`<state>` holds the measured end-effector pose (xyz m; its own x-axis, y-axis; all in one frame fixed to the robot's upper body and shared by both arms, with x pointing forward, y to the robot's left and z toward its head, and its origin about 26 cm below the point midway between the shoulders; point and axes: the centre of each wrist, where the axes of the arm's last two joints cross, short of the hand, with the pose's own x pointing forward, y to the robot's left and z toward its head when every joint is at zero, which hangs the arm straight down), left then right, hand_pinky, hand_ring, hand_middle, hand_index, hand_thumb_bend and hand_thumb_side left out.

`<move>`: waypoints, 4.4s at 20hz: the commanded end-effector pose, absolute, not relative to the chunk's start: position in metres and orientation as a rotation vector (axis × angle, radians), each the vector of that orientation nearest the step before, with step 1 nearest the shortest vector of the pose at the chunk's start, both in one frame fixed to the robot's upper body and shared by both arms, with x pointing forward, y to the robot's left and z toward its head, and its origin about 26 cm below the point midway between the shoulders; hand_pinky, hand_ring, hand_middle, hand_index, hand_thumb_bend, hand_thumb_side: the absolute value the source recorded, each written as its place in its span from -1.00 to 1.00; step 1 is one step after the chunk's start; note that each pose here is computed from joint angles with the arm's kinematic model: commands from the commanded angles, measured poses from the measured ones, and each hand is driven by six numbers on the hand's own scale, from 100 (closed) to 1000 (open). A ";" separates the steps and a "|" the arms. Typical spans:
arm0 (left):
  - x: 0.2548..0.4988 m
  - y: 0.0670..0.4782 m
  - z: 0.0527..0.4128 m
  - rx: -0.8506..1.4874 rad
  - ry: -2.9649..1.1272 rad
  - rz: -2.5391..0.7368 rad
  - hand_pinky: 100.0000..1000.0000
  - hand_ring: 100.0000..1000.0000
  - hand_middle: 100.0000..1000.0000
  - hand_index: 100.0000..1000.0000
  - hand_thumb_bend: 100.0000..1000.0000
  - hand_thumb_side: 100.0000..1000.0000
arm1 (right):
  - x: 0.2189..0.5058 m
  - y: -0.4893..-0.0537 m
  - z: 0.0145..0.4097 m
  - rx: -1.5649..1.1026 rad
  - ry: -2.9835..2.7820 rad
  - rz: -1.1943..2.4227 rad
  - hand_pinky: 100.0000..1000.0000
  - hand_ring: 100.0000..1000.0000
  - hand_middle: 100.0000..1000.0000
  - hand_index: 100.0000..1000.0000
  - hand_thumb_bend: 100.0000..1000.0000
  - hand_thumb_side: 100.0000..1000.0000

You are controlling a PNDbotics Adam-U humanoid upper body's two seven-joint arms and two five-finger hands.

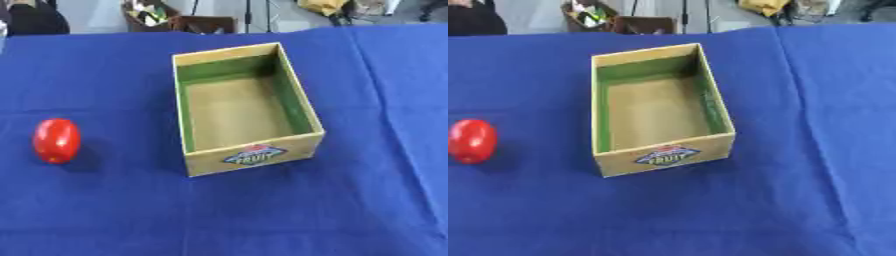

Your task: Pick up objects on the table and place them in the box.

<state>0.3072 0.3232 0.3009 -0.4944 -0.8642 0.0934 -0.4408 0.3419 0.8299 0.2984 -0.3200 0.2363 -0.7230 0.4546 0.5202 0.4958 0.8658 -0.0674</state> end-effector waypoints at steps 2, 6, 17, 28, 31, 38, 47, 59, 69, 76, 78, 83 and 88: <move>0.309 0.332 0.323 1.222 -1.881 -1.356 -0.30 0.18 0.33 0.88 -1.00 0.69 | 0.295 -0.322 0.245 -0.701 -2.528 -0.077 0.31 0.34 0.18 0.44 -1.00 0.62; 0.317 0.339 0.338 1.218 -1.620 -1.640 0.04 0.44 0.55 1.00 -0.72 0.80 | 0.295 -0.322 0.244 -0.700 -2.523 -0.069 0.31 0.34 0.18 0.44 -1.00 0.62; 0.355 0.346 0.338 1.107 -1.037 -1.981 0.37 0.69 0.85 1.00 0.41 0.73 | 0.295 -0.321 0.244 -0.691 -2.520 -0.041 0.31 0.34 0.18 0.44 -1.00 0.63; 0.382 0.372 0.292 1.013 -0.772 -2.048 0.34 0.63 0.73 1.00 0.63 0.63 | 0.295 -0.319 0.244 -0.680 -2.521 -0.027 0.31 0.34 0.17 0.44 -1.00 0.63; 0.387 0.379 0.278 0.956 -0.740 -2.049 0.32 0.62 0.74 1.00 0.64 0.63 | 0.295 -0.319 0.244 -0.678 -2.522 -0.024 0.32 0.34 0.17 0.44 -1.00 0.63; 0.392 0.385 0.260 0.896 -0.692 -2.053 0.29 0.60 0.74 1.00 0.64 0.63 | 0.296 -0.318 0.244 -0.673 -2.520 -0.022 0.32 0.34 0.17 0.44 -1.00 0.63; 0.400 0.386 0.244 0.882 -0.643 -2.045 0.20 0.52 0.60 1.00 0.50 0.63 | 0.296 -0.318 0.244 -0.669 -2.520 -0.028 0.32 0.34 0.17 0.44 -1.00 0.63; 0.405 0.382 0.246 0.889 -0.685 -2.024 -0.03 0.35 0.40 0.96 0.26 0.58 | 0.296 -0.317 0.241 -0.669 -2.511 -0.031 0.32 0.34 0.17 0.45 -1.00 0.62; 0.403 0.378 0.255 0.884 -0.822 -1.974 -0.93 -0.34 -0.50 -0.02 -1.00 0.36 | 0.296 -0.318 0.240 -0.670 -2.507 -0.032 0.32 0.35 0.17 0.45 -1.00 0.62; 0.401 0.369 0.267 0.962 -0.990 -1.913 -1.00 -0.46 -0.58 -0.05 -1.00 0.37 | 0.295 -0.318 0.240 -0.671 -2.502 -0.033 0.32 0.35 0.17 0.45 -1.00 0.62; 0.399 0.360 0.279 1.016 -1.086 -1.901 -1.00 -0.48 -0.59 -0.05 -1.00 0.34 | 0.295 -0.318 0.239 -0.671 -2.501 -0.033 0.32 0.35 0.17 0.45 -1.00 0.62; 0.397 0.307 0.313 1.143 -1.403 -1.870 -1.00 -0.54 -0.63 -0.08 -1.00 0.31 | 0.295 -0.318 0.238 -0.668 -2.495 -0.033 0.32 0.35 0.17 0.45 -1.00 0.62; 0.403 0.220 0.339 1.192 -1.690 -1.845 -1.00 -0.58 -0.66 -0.12 -1.00 0.30 | 0.295 -0.317 0.237 -0.653 -2.494 -0.032 0.32 0.35 0.17 0.45 -1.00 0.62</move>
